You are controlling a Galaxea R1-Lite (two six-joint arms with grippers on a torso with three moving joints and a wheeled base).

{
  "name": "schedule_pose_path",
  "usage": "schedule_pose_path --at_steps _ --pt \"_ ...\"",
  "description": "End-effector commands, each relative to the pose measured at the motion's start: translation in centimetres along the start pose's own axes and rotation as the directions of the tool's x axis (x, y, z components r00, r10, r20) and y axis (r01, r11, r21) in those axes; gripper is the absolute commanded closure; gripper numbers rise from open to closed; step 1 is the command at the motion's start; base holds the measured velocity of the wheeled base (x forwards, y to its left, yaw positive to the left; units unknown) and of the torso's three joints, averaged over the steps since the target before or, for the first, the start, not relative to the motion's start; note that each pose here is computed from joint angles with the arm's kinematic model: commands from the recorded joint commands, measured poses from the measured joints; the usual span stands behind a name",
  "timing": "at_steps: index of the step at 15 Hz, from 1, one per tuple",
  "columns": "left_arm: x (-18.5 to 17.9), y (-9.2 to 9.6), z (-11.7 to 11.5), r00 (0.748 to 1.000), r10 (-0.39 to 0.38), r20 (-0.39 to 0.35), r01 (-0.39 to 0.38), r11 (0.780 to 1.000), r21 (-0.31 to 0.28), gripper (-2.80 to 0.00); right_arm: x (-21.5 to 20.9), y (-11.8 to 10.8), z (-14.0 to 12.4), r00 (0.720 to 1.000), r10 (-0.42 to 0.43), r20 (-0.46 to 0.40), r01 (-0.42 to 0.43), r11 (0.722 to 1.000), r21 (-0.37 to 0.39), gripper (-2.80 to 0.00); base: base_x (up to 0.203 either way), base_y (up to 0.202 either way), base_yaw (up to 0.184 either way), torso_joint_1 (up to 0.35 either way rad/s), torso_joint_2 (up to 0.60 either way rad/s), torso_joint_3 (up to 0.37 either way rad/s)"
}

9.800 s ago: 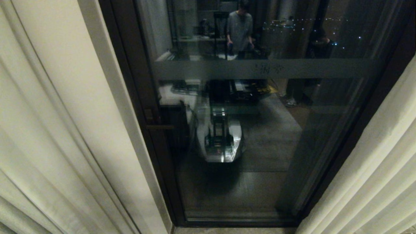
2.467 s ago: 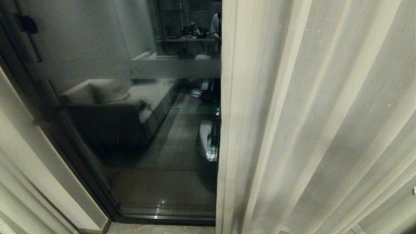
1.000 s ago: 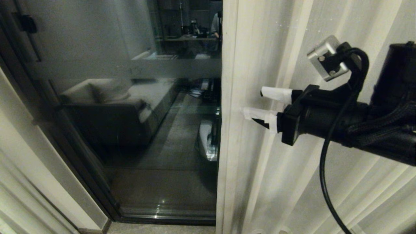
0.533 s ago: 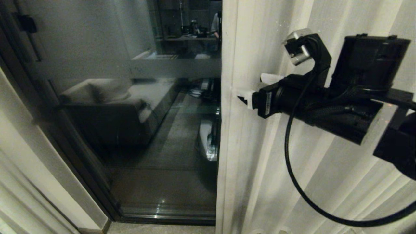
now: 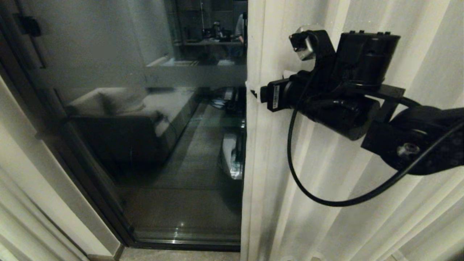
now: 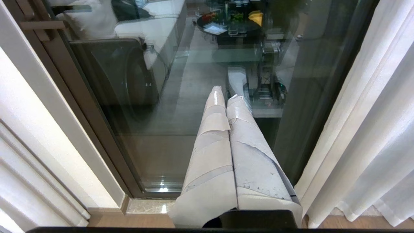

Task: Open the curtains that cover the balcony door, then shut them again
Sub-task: Pull the inner curtains open on both sides

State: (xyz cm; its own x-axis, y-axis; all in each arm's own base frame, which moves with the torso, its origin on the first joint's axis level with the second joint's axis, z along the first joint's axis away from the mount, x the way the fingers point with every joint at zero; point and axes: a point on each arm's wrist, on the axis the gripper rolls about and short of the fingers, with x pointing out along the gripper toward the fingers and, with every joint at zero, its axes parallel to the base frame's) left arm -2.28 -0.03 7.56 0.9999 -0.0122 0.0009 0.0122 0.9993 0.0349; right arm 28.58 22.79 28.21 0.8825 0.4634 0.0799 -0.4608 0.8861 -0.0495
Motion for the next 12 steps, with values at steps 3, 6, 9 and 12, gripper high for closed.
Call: schedule_pose_path --at_steps 3,6,9,12 --pt "0.0 0.0 0.0 1.000 0.000 0.001 0.000 1.000 0.000 0.00 1.4 0.2 -1.2 0.998 -0.069 -0.010 0.069 0.998 -0.005 -2.80 0.000 0.000 0.000 0.000 0.00 0.000" --pt "0.0 0.0 0.0 1.000 0.000 0.001 0.000 1.000 0.000 0.00 2.4 0.4 -1.6 0.997 -0.074 0.030 0.073 0.997 0.005 -2.80 0.000 0.000 0.000 0.000 0.00 0.000" --pt "0.0 0.0 0.0 1.000 0.000 0.001 0.000 1.000 0.000 0.00 3.6 0.5 -1.8 0.995 -0.081 0.055 0.080 0.997 0.012 -2.80 0.000 0.000 0.000 0.000 0.00 0.000" --pt "0.0 0.0 0.0 1.000 0.000 0.001 0.000 1.000 0.000 0.00 5.1 0.4 -2.3 0.990 -0.095 0.101 0.096 0.995 -0.004 -2.80 0.000 0.000 0.000 0.000 0.00 0.000"
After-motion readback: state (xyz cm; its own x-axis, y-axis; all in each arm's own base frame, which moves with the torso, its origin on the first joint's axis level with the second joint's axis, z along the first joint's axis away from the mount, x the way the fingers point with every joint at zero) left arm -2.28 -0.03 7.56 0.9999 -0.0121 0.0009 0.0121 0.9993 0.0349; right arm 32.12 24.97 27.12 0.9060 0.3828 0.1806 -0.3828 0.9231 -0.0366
